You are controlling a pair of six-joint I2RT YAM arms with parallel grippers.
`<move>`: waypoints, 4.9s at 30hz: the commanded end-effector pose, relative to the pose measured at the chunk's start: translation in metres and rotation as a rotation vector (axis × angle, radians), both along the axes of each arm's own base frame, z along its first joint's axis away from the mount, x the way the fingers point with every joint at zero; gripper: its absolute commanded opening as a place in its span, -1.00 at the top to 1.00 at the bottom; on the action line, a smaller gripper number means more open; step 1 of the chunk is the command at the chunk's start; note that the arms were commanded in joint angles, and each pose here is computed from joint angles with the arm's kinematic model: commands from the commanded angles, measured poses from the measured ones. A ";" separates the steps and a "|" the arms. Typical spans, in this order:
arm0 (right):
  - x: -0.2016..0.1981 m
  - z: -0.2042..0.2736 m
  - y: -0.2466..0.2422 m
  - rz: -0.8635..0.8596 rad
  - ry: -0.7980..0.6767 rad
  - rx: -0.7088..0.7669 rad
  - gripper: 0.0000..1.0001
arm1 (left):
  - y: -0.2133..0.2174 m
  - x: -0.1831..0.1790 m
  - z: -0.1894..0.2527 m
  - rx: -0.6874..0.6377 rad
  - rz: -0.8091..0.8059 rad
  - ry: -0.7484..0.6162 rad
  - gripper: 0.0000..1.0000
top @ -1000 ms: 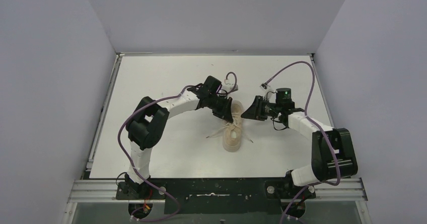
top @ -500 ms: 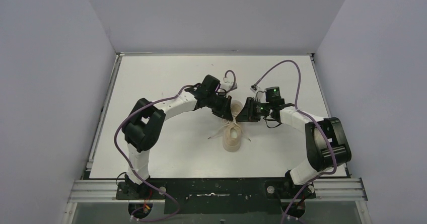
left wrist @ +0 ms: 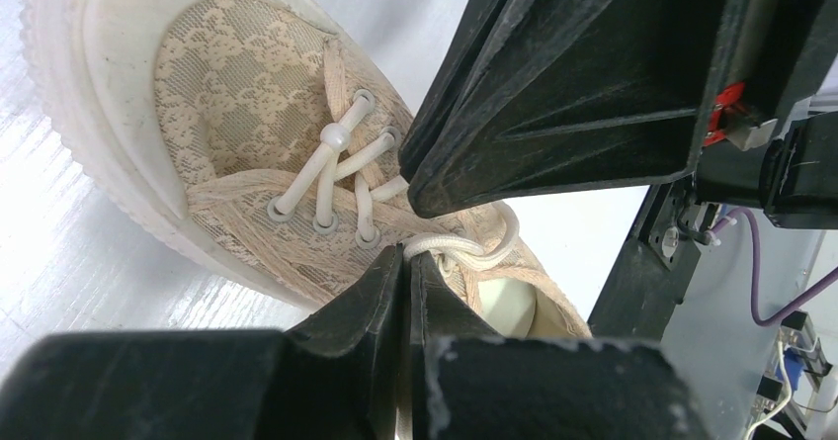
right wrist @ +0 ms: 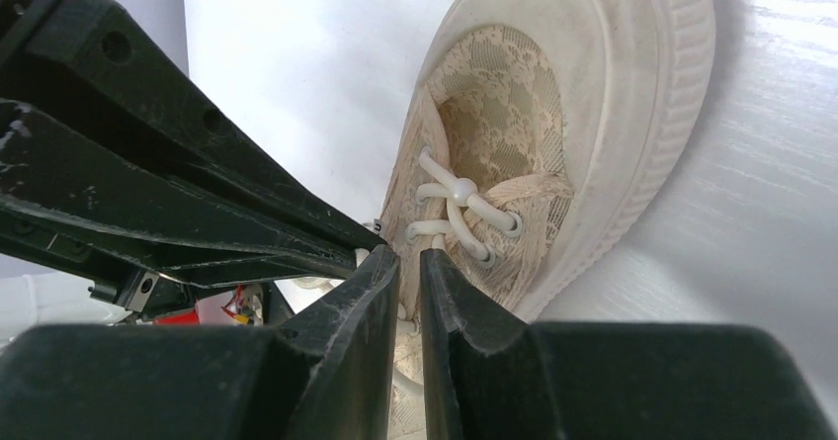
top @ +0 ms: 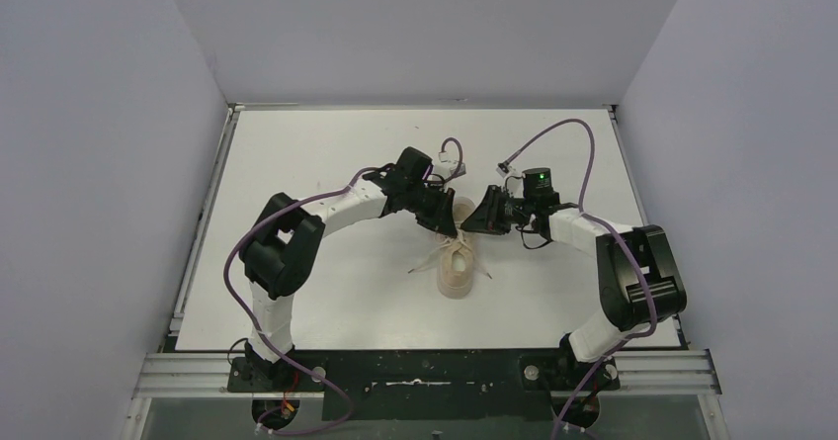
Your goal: Tie the shoes
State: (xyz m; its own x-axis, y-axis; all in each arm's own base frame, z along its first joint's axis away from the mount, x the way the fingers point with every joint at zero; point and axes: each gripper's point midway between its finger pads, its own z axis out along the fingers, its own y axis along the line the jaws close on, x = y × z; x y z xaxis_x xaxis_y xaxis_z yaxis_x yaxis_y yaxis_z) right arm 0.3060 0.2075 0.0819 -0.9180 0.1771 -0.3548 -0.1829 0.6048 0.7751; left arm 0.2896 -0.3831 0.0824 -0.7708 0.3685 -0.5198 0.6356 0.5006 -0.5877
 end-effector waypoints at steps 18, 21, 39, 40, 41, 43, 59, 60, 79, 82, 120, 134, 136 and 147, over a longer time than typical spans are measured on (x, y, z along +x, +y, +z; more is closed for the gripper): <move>-0.004 0.016 0.017 0.087 -0.045 0.102 0.68 | -0.008 0.008 0.030 -0.060 -0.006 -0.097 1.00; -0.007 0.016 0.018 0.098 -0.038 0.109 0.69 | -0.008 0.009 0.031 -0.064 -0.004 -0.103 1.00; -0.029 0.042 0.033 0.204 -0.096 0.195 0.69 | -0.004 0.013 0.026 -0.059 0.023 -0.094 1.00; -0.030 0.043 0.035 0.215 -0.094 0.200 0.68 | -0.004 0.014 0.027 -0.068 0.027 -0.092 1.00; -0.031 0.045 0.037 0.228 -0.098 0.207 0.67 | -0.005 0.015 0.028 -0.078 0.031 -0.092 1.00; -0.031 0.048 0.037 0.239 -0.101 0.217 0.65 | -0.006 0.016 0.029 -0.085 0.036 -0.098 1.00; -0.007 0.015 -0.013 0.071 -0.033 -0.008 0.54 | -0.004 0.012 0.032 -0.102 0.028 -0.117 1.00; -0.007 0.014 -0.010 0.085 -0.029 -0.004 0.54 | -0.003 0.012 0.032 -0.101 0.029 -0.117 1.00; 0.001 0.017 0.017 0.097 -0.017 0.081 0.61 | -0.006 0.010 0.034 -0.114 0.020 -0.120 1.00; -0.001 0.015 0.019 0.105 -0.012 0.082 0.61 | -0.007 0.009 0.036 -0.118 0.019 -0.121 1.00; -0.024 0.010 0.030 0.132 0.051 0.182 0.65 | -0.018 0.024 0.048 -0.338 0.181 -0.055 1.00; -0.010 0.023 0.018 0.085 -0.019 0.177 1.00 | 0.011 0.010 0.039 -0.249 0.179 -0.054 0.31; -0.009 0.024 0.019 0.089 -0.020 0.180 1.00 | 0.021 0.008 0.038 -0.240 0.189 -0.054 0.20; -0.014 0.029 0.017 0.103 -0.005 0.160 1.00 | 0.033 0.010 0.029 -0.223 0.188 -0.011 0.70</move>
